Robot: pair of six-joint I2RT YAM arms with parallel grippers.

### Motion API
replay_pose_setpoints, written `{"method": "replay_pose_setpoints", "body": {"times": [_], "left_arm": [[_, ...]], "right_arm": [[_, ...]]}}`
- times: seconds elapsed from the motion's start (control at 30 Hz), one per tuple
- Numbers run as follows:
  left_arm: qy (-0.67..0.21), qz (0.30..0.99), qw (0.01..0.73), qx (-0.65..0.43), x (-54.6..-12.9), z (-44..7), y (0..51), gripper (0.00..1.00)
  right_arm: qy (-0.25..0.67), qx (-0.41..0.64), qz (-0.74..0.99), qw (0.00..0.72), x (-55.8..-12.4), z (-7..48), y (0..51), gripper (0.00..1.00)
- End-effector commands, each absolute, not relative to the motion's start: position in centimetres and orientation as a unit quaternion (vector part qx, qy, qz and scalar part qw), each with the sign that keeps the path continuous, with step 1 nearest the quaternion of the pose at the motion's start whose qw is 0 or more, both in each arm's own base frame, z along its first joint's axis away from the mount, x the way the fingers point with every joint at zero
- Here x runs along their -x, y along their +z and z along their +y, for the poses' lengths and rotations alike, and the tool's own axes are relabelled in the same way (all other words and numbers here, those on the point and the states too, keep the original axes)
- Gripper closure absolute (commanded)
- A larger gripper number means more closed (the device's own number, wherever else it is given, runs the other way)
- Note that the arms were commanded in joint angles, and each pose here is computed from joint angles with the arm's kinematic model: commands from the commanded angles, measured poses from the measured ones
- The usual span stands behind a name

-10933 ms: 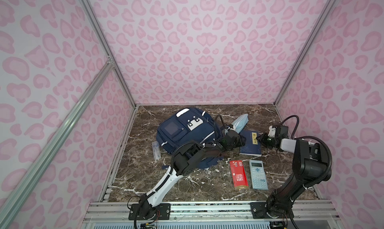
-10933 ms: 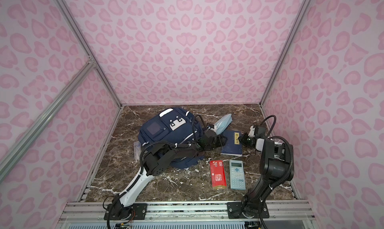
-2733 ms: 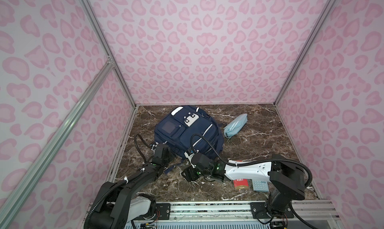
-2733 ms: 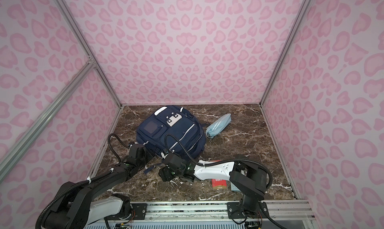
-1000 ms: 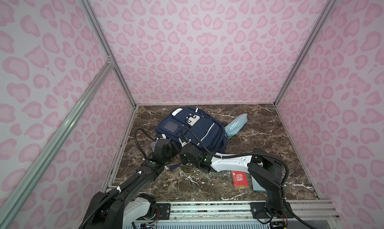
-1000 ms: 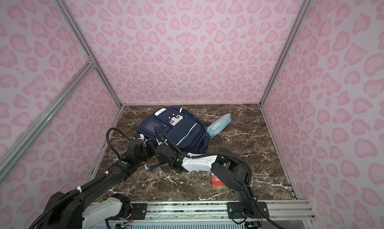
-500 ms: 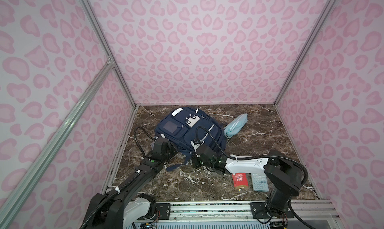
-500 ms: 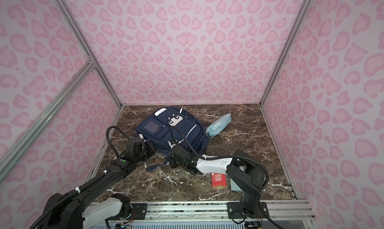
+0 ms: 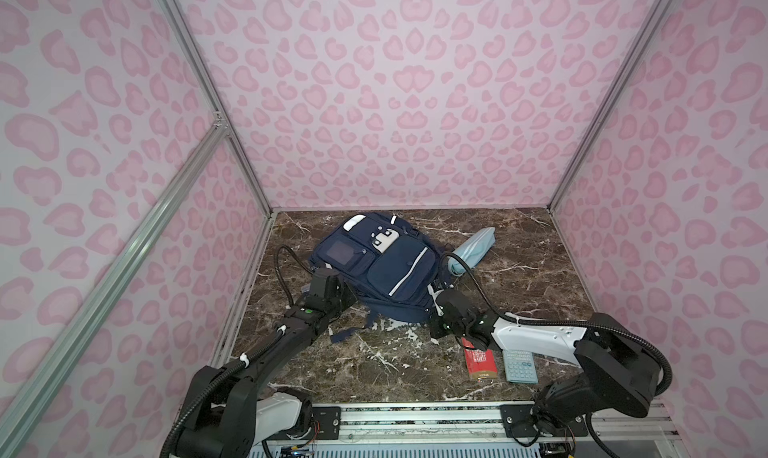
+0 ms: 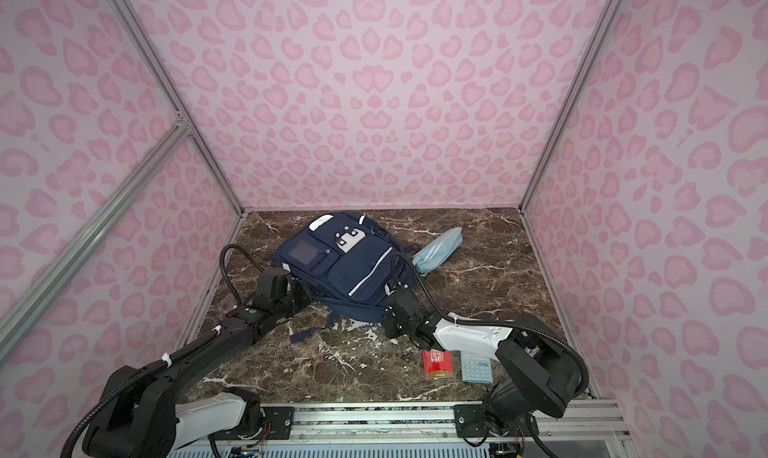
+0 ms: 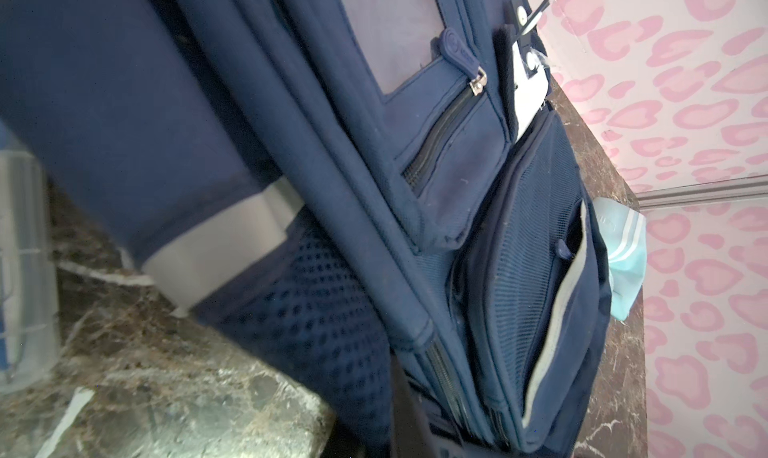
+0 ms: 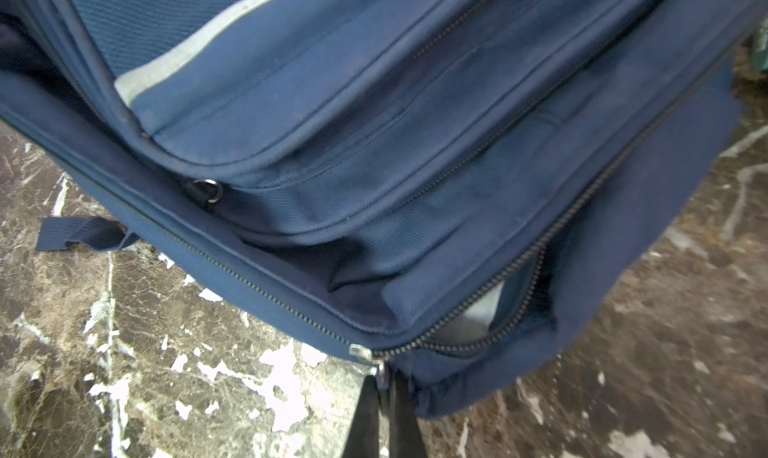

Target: Pack the student bag

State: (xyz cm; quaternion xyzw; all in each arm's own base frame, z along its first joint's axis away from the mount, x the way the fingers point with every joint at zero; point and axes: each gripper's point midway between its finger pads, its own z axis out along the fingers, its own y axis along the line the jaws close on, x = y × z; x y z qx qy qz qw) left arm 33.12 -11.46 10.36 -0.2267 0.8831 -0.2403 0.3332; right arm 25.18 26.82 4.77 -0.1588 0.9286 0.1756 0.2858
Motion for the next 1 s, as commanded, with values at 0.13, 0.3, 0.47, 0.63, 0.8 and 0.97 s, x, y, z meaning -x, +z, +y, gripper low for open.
{"method": "replay_pose_setpoints", "body": {"times": [0.13,0.3,0.47,0.63,0.8,0.97], "left_arm": [[-0.182,0.862,0.415,0.228,-39.0,-9.2,13.3,0.78],[-0.178,0.865,0.417,0.217,-37.6,-8.9,14.3,0.24],[-0.209,0.873,0.373,0.236,-32.5,-8.7,12.9,0.31],[-0.352,0.841,0.327,0.25,-28.6,-13.2,12.9,0.42],[-0.361,0.841,0.293,0.276,-27.9,-14.2,9.8,0.42],[-0.336,0.837,0.298,0.311,-27.5,-13.4,7.5,0.41]], "right_arm": [[0.238,0.255,0.908,0.233,-19.8,36.0,5.6,1.0],[0.291,0.227,0.904,0.214,-21.0,42.2,6.9,1.0],[0.311,0.22,0.896,0.227,-22.7,44.9,7.7,1.0],[0.324,0.228,0.891,0.22,-22.1,46.1,7.2,1.0],[0.339,0.242,0.881,0.226,-21.2,46.8,8.1,1.0],[0.331,0.252,0.878,0.236,-20.5,46.8,8.6,1.0]]}}
